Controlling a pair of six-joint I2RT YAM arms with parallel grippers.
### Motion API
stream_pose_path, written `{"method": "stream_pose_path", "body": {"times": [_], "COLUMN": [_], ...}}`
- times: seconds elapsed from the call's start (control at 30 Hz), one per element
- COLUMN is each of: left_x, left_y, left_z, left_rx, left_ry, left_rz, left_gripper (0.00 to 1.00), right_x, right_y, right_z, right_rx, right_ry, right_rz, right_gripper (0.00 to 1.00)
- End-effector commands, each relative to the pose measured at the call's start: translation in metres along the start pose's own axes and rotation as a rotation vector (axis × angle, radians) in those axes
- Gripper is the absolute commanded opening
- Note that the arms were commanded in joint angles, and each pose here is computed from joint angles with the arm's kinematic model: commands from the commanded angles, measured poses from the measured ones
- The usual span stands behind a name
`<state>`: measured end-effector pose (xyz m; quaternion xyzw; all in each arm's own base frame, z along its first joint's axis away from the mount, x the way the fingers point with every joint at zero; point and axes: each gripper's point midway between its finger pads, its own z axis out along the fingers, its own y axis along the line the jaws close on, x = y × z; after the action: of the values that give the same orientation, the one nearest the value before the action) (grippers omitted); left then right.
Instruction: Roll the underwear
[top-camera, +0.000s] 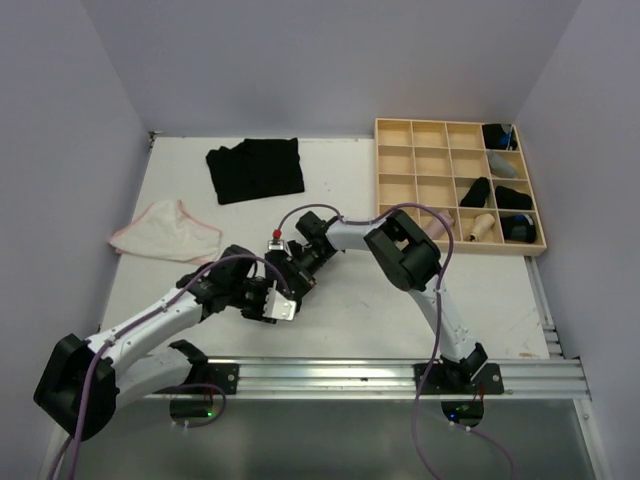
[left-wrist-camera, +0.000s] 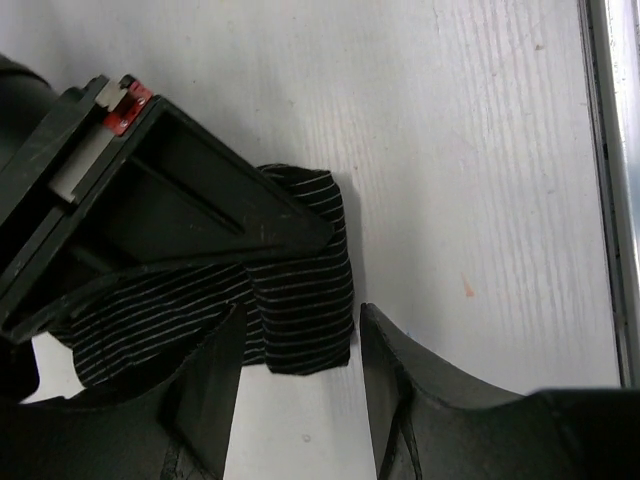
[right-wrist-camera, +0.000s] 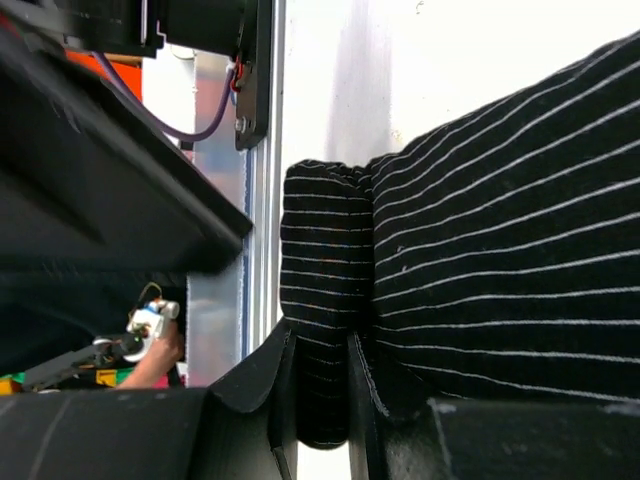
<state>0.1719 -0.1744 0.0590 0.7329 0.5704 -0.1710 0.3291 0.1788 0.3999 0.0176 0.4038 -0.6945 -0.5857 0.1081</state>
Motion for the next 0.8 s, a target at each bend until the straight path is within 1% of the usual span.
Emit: {"method": "stream_pose_path", "body": {"times": [0.0, 0.1, 0.2, 0.3, 0.33, 0.4, 0.43, 0.47, 0.5, 0.53, 0.57, 0.63, 0.67, 0.7, 0.77], "left_x": [0.0, 0.007, 0.018, 0.03, 0.036, 0.04, 0.044, 0.046, 0.046, 0.05, 0.049, 0.049, 0.048, 0.049, 0.048], "left_y": [0.01, 0.01, 0.008, 0.002, -0.006, -0.01, -0.017, -0.022, -0.025, -0.032, -0.035, -0.039, -0.042, -0.046, -0.05], "left_z": [0.019, 0.034, 0.04, 0.043, 0.044, 0.044, 0.043, 0.043, 0.043, 0.042, 0.042, 0.041, 0.041, 0.041, 0.042], "left_rx": [-0.033, -0.031, -0.026, 0.001, 0.033, 0.062, 0.094, 0.119, 0.14, 0.175, 0.191, 0.228, 0.243, 0.272, 0.312], "left_ry": [0.023, 0.062, 0.116, 0.166, 0.192, 0.211, 0.229, 0.237, 0.238, 0.253, 0.252, 0.257, 0.256, 0.264, 0.266], "left_rz": [0.047, 0.027, 0.016, 0.007, -0.01, -0.013, -0.027, -0.022, -0.025, -0.032, -0.041, -0.053, -0.06, -0.072, -0.087], "left_gripper": [0.52, 0.52, 0.5, 0.33, 0.15, 0.05, 0.04, 0.02, 0.0, 0.0, 0.0, 0.0, 0.0, 0.0, 0.0], "right_x": [0.035, 0.035, 0.034, 0.032, 0.029, 0.026, 0.017, 0.012, 0.006, -0.007, -0.014, -0.027, -0.044, -0.05, -0.068], "right_y": [-0.06, -0.061, -0.059, -0.057, -0.056, -0.053, -0.05, -0.048, -0.046, -0.042, -0.038, -0.034, -0.023, -0.02, -0.007], "right_z": [0.004, 0.003, 0.001, -0.002, -0.005, -0.009, -0.019, -0.025, -0.032, -0.051, -0.059, -0.085, -0.098, -0.11, -0.13], "right_rx": [0.163, 0.163, 0.161, 0.166, 0.173, 0.188, 0.2, 0.21, 0.225, 0.269, 0.29, 0.352, 0.379, 0.399, 0.445], "right_ry": [0.068, 0.069, 0.065, 0.058, 0.053, 0.045, 0.02, 0.008, -0.004, -0.024, -0.032, -0.061, -0.094, -0.113, -0.139], "right_rz": [0.11, 0.117, 0.12, 0.118, 0.112, 0.108, 0.1, 0.094, 0.082, 0.043, 0.017, -0.024, -0.076, -0.081, -0.15], "right_gripper": [0.0, 0.0, 0.0, 0.0, 0.0, 0.11, 0.2, 0.25, 0.34, 0.49, 0.56, 0.66, 0.67, 0.69, 0.69]}}
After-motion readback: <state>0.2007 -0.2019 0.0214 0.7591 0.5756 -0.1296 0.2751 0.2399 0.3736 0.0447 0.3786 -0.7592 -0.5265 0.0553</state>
